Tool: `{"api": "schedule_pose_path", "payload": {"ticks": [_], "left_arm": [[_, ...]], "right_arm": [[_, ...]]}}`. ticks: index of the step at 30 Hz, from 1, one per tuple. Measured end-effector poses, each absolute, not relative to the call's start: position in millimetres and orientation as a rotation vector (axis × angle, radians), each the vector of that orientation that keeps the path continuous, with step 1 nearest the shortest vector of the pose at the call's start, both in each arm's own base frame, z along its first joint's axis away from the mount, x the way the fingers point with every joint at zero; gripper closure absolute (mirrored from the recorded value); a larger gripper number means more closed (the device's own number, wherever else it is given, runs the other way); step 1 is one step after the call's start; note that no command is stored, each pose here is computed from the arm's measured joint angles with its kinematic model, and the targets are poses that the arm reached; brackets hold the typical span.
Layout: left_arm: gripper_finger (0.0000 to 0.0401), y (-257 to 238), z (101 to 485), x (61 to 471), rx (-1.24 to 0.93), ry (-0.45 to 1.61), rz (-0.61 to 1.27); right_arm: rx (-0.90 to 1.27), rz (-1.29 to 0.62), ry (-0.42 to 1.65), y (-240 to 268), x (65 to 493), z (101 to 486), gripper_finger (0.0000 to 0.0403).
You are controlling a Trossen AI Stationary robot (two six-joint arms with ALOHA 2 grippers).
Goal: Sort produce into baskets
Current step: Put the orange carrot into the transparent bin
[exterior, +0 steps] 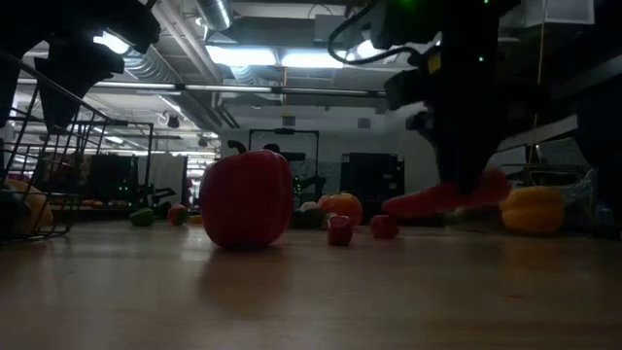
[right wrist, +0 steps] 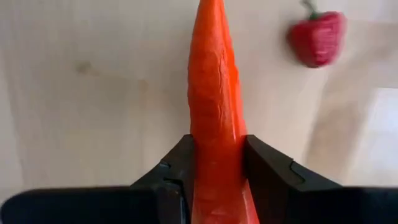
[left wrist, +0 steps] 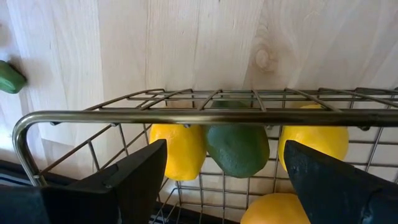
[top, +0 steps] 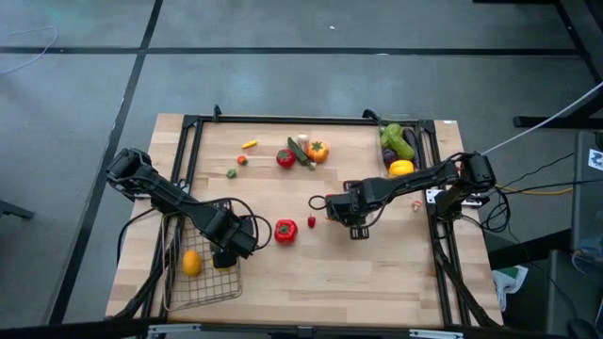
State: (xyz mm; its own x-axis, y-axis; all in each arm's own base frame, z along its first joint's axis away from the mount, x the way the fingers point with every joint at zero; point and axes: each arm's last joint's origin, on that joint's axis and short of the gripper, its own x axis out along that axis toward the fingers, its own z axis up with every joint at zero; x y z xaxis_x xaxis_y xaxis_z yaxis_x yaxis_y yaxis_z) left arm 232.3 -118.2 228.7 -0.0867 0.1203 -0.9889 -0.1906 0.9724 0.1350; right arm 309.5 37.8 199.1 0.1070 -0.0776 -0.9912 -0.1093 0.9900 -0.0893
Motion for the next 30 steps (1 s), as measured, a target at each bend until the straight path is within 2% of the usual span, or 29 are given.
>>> {"api": "schedule_pose_path", "payload": {"ticks": [8,19,24,30], "left_arm": [[0.0083,-118.3,228.7,232.4,-0.055,1.637,0.259],[0.0083,-118.2,228.7,232.7,-0.052,1.632,0.261],[0.0083,-118.2,228.7,232.7,-0.052,1.631,0.262],[0.0083,-118.2,228.7,232.7,-0.054,1.630,0.264]], "right_arm": [[-0.222,-0.120,1.516,12.2,295.8,234.4,0.0292],[-0.094,-0.545,1.506,-81.2,247.9,278.2,0.0292],[0.047,-0.713,1.520,-127.2,224.5,276.2,0.0292],[0.217,-0.857,1.598,-167.0,187.4,252.9,0.0292]]}}
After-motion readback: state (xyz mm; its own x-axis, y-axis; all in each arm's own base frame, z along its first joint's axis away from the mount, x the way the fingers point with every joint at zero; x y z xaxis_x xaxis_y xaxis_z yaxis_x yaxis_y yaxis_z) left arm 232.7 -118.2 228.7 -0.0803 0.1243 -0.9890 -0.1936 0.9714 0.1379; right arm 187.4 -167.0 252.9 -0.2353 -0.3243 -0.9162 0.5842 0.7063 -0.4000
